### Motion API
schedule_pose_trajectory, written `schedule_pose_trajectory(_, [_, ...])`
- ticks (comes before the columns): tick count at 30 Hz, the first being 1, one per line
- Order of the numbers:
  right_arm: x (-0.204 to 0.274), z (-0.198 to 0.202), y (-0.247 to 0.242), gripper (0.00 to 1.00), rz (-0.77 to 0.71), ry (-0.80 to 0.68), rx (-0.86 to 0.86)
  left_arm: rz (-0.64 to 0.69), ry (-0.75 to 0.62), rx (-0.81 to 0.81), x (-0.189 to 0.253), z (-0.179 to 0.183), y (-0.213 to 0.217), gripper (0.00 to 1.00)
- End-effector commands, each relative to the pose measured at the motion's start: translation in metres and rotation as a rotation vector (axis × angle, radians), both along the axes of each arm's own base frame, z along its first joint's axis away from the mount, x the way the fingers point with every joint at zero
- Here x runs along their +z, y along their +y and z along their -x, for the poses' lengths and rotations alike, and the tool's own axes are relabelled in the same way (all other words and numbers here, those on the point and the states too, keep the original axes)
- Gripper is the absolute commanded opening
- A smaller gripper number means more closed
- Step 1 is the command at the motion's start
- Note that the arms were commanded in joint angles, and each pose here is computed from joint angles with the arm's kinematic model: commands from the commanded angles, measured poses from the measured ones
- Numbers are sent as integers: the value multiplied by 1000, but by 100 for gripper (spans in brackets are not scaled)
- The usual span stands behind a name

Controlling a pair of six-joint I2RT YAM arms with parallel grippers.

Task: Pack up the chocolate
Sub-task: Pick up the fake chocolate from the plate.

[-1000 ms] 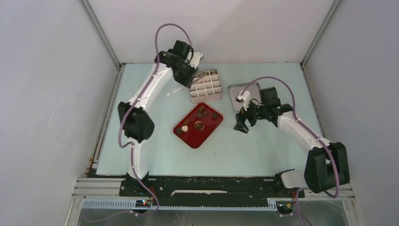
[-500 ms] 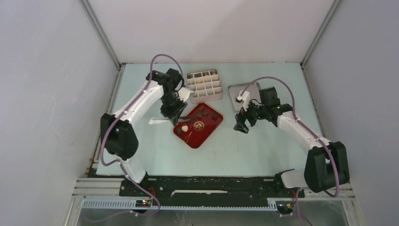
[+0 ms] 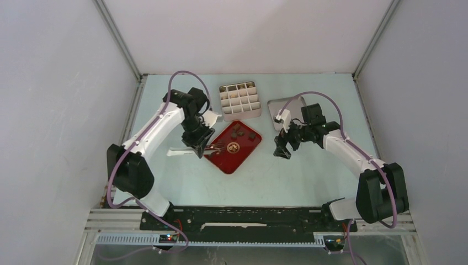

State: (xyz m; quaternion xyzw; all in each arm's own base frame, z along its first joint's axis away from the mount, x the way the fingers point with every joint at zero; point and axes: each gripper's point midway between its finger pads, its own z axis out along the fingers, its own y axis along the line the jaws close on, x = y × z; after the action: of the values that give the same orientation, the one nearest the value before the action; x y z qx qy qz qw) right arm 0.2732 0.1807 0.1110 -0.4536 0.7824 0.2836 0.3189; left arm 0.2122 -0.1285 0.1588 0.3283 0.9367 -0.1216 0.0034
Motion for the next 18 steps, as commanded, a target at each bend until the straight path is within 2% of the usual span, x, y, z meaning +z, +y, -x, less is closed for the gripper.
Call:
schedule_pose_trajectory(1, [14,-10,4,94,-6,-57,21,4,-26,0,-1,1,4,40])
schedule_pose_trajectory(10, [13,-10,2,94,1,-59,23,-62,-33,37,-11,-12,9,40])
schedule_pose_trajectory(15, [11,-9,1,94,6,-53,27,-63,-22,47,-12,-16,9,38])
schedule_pose_trajectory(18, [9,-9,2,94,9,-51,31,-64,-19,56,-13,-21,9,40])
